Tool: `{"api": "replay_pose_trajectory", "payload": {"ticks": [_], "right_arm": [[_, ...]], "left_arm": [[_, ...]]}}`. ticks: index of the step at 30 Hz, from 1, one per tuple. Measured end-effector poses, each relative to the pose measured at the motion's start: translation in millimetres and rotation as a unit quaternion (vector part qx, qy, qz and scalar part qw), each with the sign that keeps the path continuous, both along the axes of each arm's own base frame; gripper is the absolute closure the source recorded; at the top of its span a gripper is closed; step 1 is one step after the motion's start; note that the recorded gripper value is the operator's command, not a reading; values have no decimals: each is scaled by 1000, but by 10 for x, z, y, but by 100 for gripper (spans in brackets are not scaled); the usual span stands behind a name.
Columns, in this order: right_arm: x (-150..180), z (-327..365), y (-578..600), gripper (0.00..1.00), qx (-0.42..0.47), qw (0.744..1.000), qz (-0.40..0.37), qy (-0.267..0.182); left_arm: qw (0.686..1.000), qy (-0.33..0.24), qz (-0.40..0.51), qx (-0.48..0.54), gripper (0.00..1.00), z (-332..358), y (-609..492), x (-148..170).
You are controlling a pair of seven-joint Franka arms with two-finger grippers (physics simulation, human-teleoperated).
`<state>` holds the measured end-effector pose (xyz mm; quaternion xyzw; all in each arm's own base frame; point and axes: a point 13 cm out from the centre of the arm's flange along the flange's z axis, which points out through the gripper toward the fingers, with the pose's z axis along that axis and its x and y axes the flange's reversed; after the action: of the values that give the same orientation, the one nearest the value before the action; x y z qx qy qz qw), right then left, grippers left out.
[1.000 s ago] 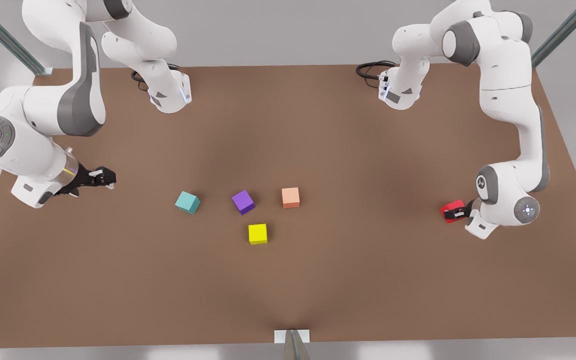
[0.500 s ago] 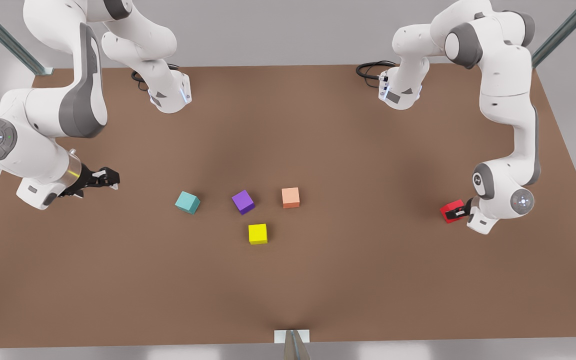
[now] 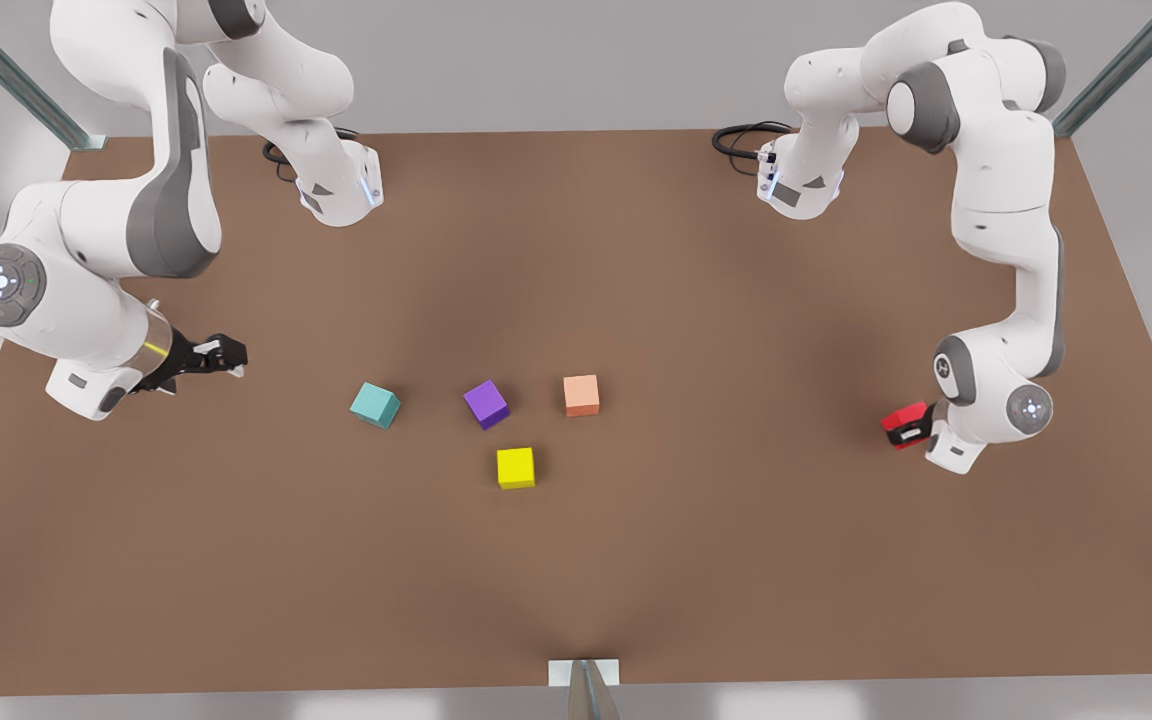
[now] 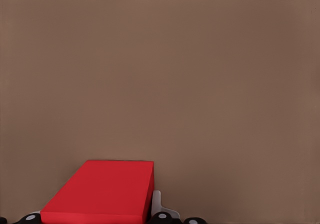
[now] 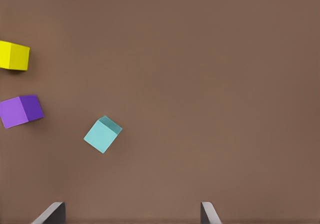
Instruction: Pick up red wooden cube and pass to hand red wooden cube and place in blue wooden cube
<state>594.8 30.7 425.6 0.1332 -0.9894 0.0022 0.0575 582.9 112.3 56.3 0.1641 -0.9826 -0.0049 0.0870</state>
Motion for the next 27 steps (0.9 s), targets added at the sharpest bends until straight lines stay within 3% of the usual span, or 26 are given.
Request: {"api": "replay_pose_trajectory", "payload": {"ticks": [3,6,8,11,16,21,27], "right_arm": [[79,-370,242,0,81,996,-18,41],[52,-1134,618,0,236,959,-61,146],[6,-1385,835,0,331,921,-66,194],[-30,-1459,1152,0,428,879,-18,208],[66,-1468,1546,0,533,829,83,147],[187,-1734,2215,0,588,787,177,63],[568,-1868,2832,0,611,741,268,-75]], "left_arm": [[998,-38,-7,-41,37,319,-590,336],[980,-82,-76,-166,38,1066,-2490,1000],[953,-68,-67,-286,40,1474,-3506,1062],[903,-18,-68,-425,40,1832,-4644,880],[840,22,-78,-536,40,2081,-5556,760],[815,35,-84,-572,40,2087,-5806,647],[799,30,-90,-594,40,2132,-6061,550]]}}
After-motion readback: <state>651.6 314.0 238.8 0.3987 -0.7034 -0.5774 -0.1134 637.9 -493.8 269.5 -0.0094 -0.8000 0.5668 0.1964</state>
